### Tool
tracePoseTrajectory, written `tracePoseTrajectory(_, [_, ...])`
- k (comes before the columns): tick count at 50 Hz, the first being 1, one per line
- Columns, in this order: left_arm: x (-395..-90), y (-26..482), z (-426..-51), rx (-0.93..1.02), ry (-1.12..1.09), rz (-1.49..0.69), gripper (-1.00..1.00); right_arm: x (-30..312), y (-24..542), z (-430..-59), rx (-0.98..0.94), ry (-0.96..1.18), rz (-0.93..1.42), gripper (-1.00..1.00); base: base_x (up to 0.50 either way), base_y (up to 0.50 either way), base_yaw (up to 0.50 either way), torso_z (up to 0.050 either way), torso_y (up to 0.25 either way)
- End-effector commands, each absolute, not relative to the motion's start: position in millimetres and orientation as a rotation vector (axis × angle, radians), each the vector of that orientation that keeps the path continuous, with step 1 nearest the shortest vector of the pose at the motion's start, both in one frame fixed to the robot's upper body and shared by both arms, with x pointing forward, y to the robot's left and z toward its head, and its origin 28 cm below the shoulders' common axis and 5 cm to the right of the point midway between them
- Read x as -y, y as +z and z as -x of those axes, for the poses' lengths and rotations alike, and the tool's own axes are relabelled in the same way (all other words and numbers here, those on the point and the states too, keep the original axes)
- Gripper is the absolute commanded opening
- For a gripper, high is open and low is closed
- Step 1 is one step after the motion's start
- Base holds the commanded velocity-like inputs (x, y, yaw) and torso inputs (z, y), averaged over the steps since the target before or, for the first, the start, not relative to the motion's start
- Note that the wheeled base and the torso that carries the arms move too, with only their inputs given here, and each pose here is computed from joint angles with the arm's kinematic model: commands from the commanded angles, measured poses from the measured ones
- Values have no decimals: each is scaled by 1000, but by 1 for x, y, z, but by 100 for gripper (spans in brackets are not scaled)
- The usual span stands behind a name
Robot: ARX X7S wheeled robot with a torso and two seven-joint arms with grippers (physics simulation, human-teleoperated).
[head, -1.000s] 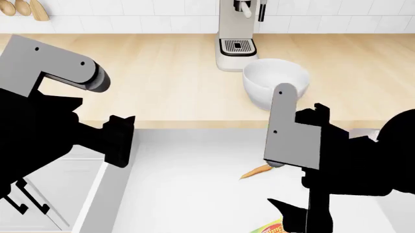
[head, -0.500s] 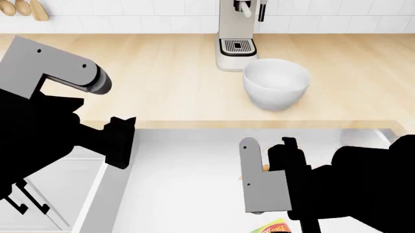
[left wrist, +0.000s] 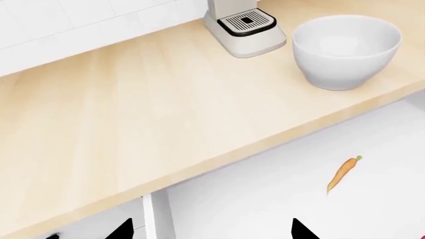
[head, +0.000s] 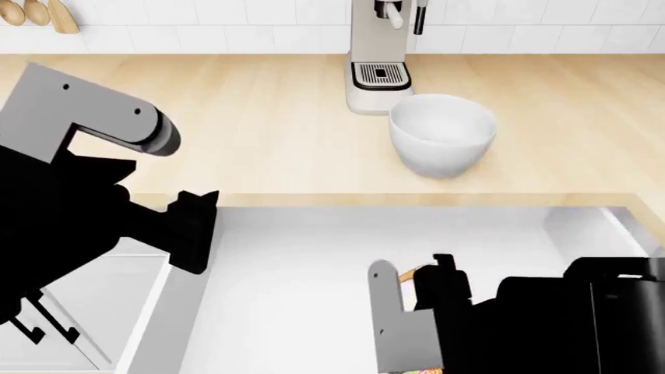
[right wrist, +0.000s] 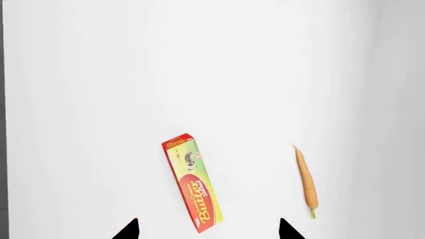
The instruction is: Place the bar in the bowl and close the drawer.
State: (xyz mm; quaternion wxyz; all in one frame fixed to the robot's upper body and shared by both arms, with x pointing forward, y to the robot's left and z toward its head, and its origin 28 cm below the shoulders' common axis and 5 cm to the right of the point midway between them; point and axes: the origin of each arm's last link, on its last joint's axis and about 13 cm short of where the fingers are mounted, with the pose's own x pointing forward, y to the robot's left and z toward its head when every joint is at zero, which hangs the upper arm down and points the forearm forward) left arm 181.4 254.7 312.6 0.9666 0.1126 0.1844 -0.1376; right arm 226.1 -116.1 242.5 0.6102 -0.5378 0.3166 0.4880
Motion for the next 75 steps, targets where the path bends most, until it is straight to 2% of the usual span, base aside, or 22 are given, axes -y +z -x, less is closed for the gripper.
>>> tracePoseTrajectory(1, [-255,311,-182,-376,-281,-228,100,116,223,-231,-775,1143,1234,100,0,0,0,0,0])
tracePoseTrajectory(25, [-255,307,-184,-387,-282,-227,100,125,189,-252,-869,1151,1222,100,0,0,0,0,0])
tracePoseTrajectory(43, [-257,305,-187,-391,-282,-221,100,123,174,-272,-847,1120,1227,100,0,0,0,0,0])
tracePoseTrajectory(75, [-258,300,-189,-406,-281,-220,100,115,150,-277,-846,1174,1191,100,0,0,0,0,0])
